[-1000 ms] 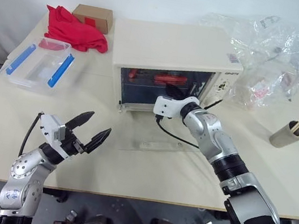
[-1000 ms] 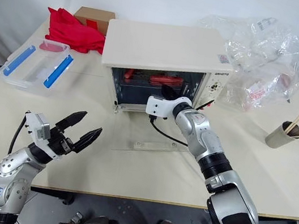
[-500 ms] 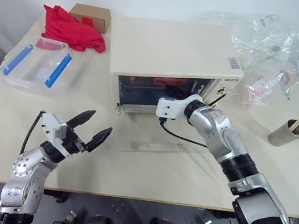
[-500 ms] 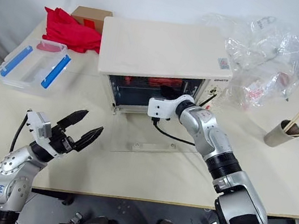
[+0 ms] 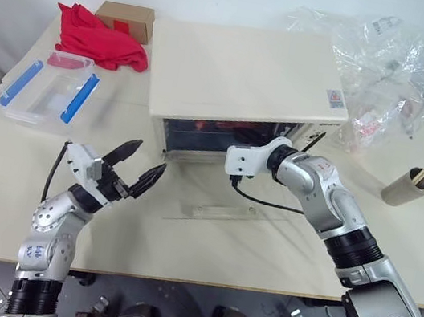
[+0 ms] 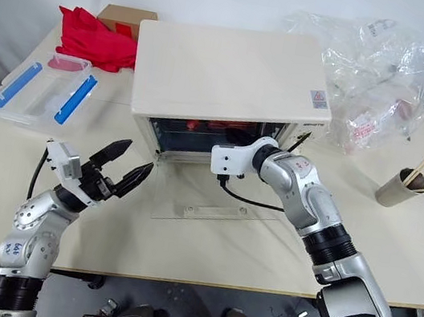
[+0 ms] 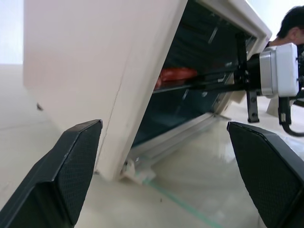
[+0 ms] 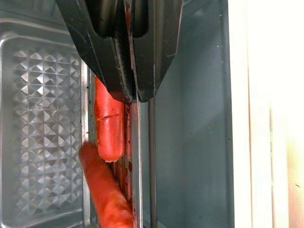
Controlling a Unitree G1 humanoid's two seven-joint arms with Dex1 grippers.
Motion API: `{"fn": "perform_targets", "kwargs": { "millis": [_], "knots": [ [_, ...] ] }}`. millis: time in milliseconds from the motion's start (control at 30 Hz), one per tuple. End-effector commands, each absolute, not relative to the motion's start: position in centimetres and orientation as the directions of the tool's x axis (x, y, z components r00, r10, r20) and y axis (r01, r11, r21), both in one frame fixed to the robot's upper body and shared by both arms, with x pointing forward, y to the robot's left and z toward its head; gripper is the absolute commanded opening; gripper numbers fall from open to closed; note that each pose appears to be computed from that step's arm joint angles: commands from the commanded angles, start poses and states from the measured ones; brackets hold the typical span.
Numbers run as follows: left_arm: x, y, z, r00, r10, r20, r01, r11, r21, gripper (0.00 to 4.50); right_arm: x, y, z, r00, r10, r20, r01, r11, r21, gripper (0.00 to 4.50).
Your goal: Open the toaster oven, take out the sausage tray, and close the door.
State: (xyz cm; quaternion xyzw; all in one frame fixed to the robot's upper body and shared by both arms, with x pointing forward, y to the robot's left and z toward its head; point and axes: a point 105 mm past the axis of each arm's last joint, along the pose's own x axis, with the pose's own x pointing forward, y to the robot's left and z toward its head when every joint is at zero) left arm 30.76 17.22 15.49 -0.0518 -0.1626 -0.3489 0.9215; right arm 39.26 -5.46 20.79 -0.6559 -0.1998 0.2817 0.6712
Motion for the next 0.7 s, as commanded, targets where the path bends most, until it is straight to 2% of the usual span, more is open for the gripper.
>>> {"fn": "perform_targets", "kwargs": {
  "millis": [33,167,533,700],
  "knots": [
    [31.3,16.6,16.4,0.671,-0.643,0.369,0.679,0.733,0.044,4.5,38.3,-4.2,24.5,0.714,0.699,0.038,0.005,0.049,-0.999,0.01],
    [32.1,15.9,17.5,0.629,-0.667,0.4,0.71,0.702,0.057,4.5,39.4,-4.6,23.4,0.73,0.684,0.006,-0.02,0.03,-0.999,0.01],
    [30.2,16.6,17.7,0.536,-0.765,0.358,0.808,0.588,0.045,4.5,40.9,-4.9,23.6,0.742,0.67,0.003,-0.04,0.05,-0.998,0.01],
    [30.3,16.4,18.0,0.517,-0.784,0.345,0.824,0.564,0.048,4.5,41.2,-4.9,23.8,0.74,0.672,0.007,-0.031,0.043,-0.999,0.01]
  ]
}}
